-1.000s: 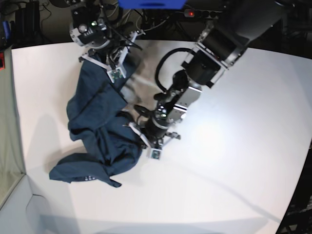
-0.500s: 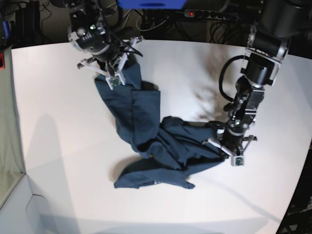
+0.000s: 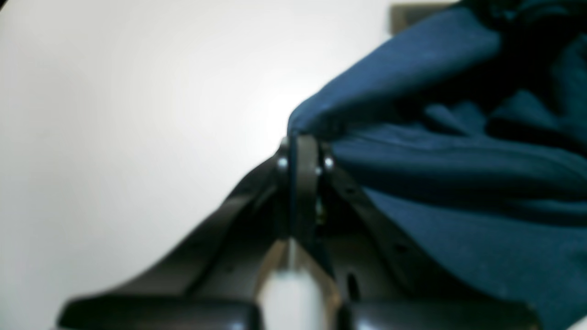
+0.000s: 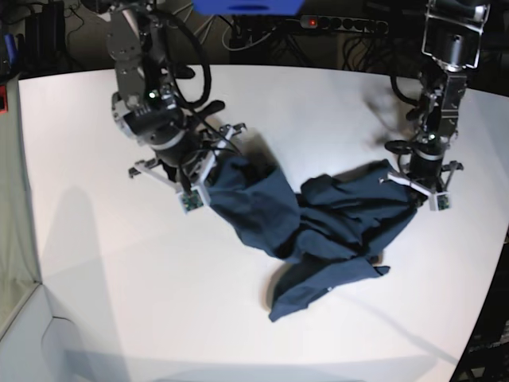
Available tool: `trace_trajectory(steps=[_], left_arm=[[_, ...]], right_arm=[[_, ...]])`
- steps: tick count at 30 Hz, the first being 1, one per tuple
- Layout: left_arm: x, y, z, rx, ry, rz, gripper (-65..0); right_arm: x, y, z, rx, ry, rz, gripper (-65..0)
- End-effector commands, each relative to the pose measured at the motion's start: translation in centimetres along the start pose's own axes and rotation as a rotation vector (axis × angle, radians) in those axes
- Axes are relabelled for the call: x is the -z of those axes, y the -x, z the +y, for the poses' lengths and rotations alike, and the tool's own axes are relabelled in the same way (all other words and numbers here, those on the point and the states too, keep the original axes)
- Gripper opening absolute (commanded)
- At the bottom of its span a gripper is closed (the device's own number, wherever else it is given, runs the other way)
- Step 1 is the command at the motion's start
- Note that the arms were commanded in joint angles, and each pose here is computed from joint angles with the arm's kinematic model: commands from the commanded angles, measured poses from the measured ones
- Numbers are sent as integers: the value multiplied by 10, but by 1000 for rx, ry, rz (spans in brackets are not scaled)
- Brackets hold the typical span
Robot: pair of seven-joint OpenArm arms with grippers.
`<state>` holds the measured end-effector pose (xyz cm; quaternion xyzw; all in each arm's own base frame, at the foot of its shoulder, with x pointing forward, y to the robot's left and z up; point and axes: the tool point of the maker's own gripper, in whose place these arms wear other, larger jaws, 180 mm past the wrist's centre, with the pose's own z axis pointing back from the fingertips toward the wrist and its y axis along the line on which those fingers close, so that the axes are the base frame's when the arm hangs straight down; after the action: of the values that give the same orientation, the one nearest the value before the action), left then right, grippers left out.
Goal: Layout the t-shirt on the table in an organized manner, then fold the t-shirt properly
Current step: 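Grasp a shirt corner with the left gripper and pull it away from the right gripper, then release and regrasp the shirt fabric with the right gripper, dragging it outward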
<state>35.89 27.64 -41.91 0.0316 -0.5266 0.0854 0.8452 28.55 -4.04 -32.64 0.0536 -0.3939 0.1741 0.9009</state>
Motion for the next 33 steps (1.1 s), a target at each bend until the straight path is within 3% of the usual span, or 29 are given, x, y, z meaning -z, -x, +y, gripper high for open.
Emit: trace_trajectory(steps=[1, 10, 15, 20, 24, 29, 33], left_arm=[[1, -20, 7, 6, -10, -56, -647], [-7, -4, 17, -6, -32, -27, -647], [-7, -3, 16, -10, -33, -27, -647], [-7, -2, 14, -10, -30, -25, -646], [-8, -1, 14, -9, -30, -23, -646], [-8, 0, 15, -9, -32, -21, -646], [-9, 2, 15, -10, -31, -16, -646]], right_arm=[[-3, -9, -1, -6, 0, -36, -650], [-5, 12, -12, 25, 27, 15, -650], [-10, 24, -51, 110, 126, 34, -650], [-13, 36, -60, 124, 148, 62, -648], [-14, 51, -60, 119, 146, 146, -522], [-16, 54, -60, 114, 145, 161, -336], [-17, 49, -66, 105, 158, 144, -287]])
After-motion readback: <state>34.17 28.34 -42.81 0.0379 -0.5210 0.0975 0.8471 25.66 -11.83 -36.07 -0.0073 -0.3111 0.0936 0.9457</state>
